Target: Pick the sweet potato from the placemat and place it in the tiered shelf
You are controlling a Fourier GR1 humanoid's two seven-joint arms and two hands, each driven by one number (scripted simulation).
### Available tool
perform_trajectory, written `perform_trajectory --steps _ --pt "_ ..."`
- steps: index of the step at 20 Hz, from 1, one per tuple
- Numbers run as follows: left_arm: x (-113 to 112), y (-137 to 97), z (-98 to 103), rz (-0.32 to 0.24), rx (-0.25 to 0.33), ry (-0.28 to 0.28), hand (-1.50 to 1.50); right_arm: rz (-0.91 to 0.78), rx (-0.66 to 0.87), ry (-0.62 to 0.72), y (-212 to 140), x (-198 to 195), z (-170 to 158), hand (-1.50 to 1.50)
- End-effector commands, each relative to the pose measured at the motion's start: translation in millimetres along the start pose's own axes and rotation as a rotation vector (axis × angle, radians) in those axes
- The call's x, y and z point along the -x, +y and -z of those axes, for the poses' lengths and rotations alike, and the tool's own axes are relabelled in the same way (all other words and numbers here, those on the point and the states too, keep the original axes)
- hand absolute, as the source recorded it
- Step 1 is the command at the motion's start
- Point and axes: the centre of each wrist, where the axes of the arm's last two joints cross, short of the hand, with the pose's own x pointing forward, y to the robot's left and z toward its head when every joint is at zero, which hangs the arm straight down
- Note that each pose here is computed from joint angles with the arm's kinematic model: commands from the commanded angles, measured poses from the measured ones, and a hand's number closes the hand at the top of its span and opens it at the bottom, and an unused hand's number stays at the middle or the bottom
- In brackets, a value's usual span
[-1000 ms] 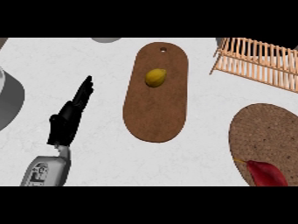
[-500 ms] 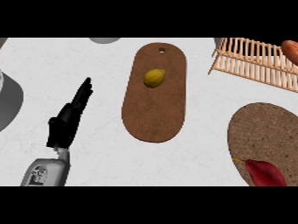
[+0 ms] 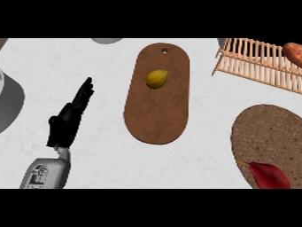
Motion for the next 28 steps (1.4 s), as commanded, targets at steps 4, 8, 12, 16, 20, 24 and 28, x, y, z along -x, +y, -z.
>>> perform_trajectory --steps 4,8,12,16,20,24,28 --pt "2.2 10.0 -4.5 0.000 -0.003 -0.008 0.00 0.248 0.105 0.044 -28.9 -36.8 -0.5 -1.50" --pt "-6.4 16.0 1.7 0.016 -0.022 0.005 0.00 0.312 0.226 0.100 -82.1 -32.2 32.1 -1.50" --pt "3.1 4.3 3.0 0.006 -0.031 0.014 0.00 0.311 0.267 0.197 -127.5 -26.3 40.8 -1.50" --pt "5.8 13.9 -6.6 0.011 -0.045 0.019 0.00 0.219 0.199 0.311 -171.0 -4.0 44.1 -1.50" --pt "3.9 11.5 -11.2 -0.011 -0.046 0.037 0.00 0.138 0.153 0.336 -213.5 22.0 37.9 -1.50" --pt "16.5 18.6 -21.0 -0.003 -0.070 0.041 0.00 0.076 0.134 0.304 -264.6 54.5 37.4 -1.50" --pt "7.1 18.6 -6.6 -0.019 -0.053 0.026 0.00 0.079 0.069 0.317 -296.5 71.1 8.9 -1.50"
